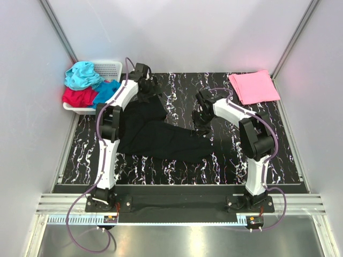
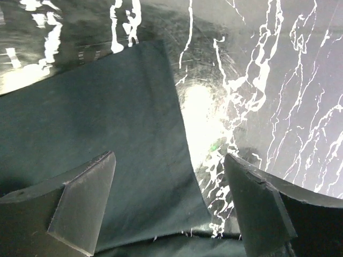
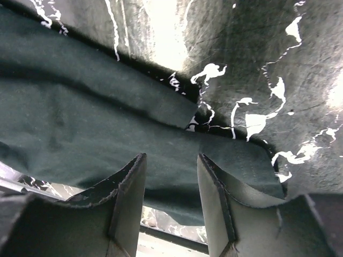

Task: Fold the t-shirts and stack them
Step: Flatten the tshirt out

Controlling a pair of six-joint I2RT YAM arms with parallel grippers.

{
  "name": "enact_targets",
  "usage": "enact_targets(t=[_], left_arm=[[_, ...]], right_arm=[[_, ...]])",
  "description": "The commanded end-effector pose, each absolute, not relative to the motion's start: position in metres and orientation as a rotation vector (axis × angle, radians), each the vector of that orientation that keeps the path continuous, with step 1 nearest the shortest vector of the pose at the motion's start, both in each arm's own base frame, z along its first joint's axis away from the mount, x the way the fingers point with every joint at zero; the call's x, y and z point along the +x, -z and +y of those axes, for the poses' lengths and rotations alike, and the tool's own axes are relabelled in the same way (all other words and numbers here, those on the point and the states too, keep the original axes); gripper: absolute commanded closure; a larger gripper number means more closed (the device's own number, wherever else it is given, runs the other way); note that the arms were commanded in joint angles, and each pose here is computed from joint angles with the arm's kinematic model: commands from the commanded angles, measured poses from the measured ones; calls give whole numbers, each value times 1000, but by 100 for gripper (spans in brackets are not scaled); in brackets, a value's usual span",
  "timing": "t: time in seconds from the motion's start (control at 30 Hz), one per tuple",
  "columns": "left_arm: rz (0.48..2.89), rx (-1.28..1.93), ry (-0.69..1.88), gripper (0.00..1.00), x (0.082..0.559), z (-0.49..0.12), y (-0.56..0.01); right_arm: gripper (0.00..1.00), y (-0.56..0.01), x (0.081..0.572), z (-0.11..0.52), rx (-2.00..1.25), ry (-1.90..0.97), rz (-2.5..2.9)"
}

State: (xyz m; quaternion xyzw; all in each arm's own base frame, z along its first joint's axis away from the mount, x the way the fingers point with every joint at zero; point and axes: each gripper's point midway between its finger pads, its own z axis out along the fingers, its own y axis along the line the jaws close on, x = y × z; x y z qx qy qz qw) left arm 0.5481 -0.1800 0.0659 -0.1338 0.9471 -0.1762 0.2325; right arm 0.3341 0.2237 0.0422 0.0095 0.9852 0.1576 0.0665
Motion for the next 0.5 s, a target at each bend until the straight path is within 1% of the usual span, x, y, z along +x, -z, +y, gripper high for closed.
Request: enact_targets(t=[0.0,0.1,0.17,0.23,0.37,0.47], left_arm=[[2510,-344,621,11,567,-195,-71],[2502,-387,587,11,573,-191,-65],[2498,-437,528,12,575,-183,-60],[2486,-518,406,14,576,-166,-54],[2486,-623,286,14,573,-150,-44],[2498,-659,203,15,568,-142,-35]], right_arm=[[50,-75,333,232,1,-548,2899],[50,-92,327,236,-11,-609,2884],[50,-103,321,237,-7,-646,2876],[50,-109,315,237,-7,-674,2874],[49,-132,309,239,-24,-726,2824],[49,-136,309,237,-20,-720,2814]])
